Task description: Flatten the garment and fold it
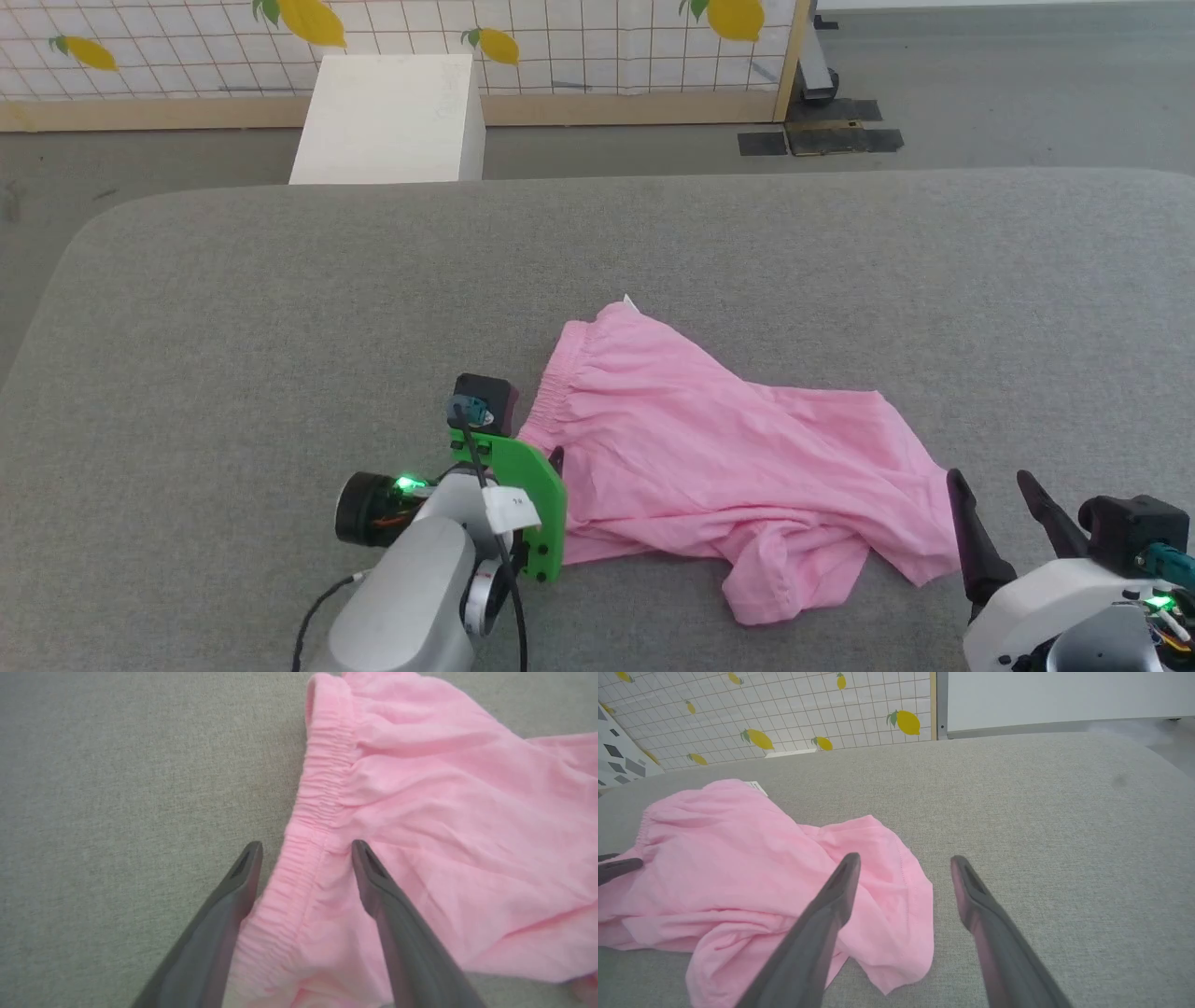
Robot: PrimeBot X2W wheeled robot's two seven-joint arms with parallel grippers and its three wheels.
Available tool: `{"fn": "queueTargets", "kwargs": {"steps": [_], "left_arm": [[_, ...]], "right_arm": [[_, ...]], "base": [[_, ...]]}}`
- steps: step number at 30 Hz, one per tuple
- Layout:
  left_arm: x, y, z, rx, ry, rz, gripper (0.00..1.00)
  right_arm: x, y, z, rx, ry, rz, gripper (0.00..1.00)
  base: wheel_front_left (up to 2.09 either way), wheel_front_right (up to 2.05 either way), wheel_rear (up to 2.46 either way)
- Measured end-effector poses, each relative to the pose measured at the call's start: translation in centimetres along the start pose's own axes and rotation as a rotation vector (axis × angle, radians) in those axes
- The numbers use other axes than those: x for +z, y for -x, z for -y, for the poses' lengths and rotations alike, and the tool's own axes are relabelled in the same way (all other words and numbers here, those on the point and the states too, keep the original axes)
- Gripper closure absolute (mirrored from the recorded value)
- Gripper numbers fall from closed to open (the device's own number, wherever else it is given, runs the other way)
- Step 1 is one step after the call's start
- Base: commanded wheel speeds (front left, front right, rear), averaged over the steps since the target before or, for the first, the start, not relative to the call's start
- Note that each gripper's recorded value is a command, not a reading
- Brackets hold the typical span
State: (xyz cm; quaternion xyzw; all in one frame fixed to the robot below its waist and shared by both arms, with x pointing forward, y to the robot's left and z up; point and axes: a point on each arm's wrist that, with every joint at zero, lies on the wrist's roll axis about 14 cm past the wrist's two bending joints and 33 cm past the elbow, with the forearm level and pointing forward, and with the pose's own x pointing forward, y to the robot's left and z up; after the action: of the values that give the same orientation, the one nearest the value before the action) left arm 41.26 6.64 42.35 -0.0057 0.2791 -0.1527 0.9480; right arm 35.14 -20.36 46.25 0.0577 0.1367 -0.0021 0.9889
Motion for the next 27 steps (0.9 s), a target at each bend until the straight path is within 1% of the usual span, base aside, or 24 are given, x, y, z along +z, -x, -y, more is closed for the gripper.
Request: {"fn": "queueTargets", "kwargs": {"steps": [2,3,5,6,10,15,17,23,26,27], "left_arm": [[-0.6,0.2,-0.2,0.001,-0.016,-0.049,0.00],[-0.7,0.3,-0.3,0.001,-0.019,-0.062,0.16],[-0.8,0.5,-0.3,0.000,-0.026,-0.078,0.67],[-0.8,0.6,-0.2,-0.006,-0.027,-0.087,1.00],[-0.9,1.1,0.4,-0.036,-0.034,-0.096,1.00],[-1.0,2.3,0.4,-0.047,-0.023,-0.066,1.00],[-2.3,3.3,0.0,-0.042,-0.005,-0.093,1.00],[-8.3,7.6,-2.1,0.021,0.091,-0.263,1.00],[-10.2,9.3,-2.2,0.033,0.147,-0.315,1.00],[-10.3,9.6,-2.2,0.038,0.165,-0.314,0.78]], "right_arm": [[0.0,0.0,0.0,0.001,0.000,0.000,0.00],[0.0,-0.1,-0.1,0.002,0.001,-0.001,0.00],[0.0,-0.2,-0.1,0.004,0.001,-0.002,0.00],[0.0,-0.2,-0.2,0.005,0.002,-0.003,0.00],[-0.2,-0.4,-0.4,0.011,0.003,-0.008,0.00],[-0.1,-0.5,-0.5,0.015,0.003,-0.006,0.00],[0.0,-0.5,-0.4,0.012,0.004,-0.005,0.00],[-0.1,-0.8,-0.3,0.012,0.005,-0.009,0.00],[-0.2,-0.9,-0.5,0.018,0.006,-0.013,0.00],[-0.2,-1.0,-0.7,0.022,0.006,-0.013,0.00]], "base": [[0.00,0.00,0.00],[0.00,0.00,0.00],[0.00,0.00,0.00],[0.00,0.00,0.00],[0.00,0.00,0.00],[0.00,0.00,0.00],[0.00,0.00,0.00],[0.00,0.00,0.00],[0.00,0.00,0.00],[0.00,0.00,0.00]]}}
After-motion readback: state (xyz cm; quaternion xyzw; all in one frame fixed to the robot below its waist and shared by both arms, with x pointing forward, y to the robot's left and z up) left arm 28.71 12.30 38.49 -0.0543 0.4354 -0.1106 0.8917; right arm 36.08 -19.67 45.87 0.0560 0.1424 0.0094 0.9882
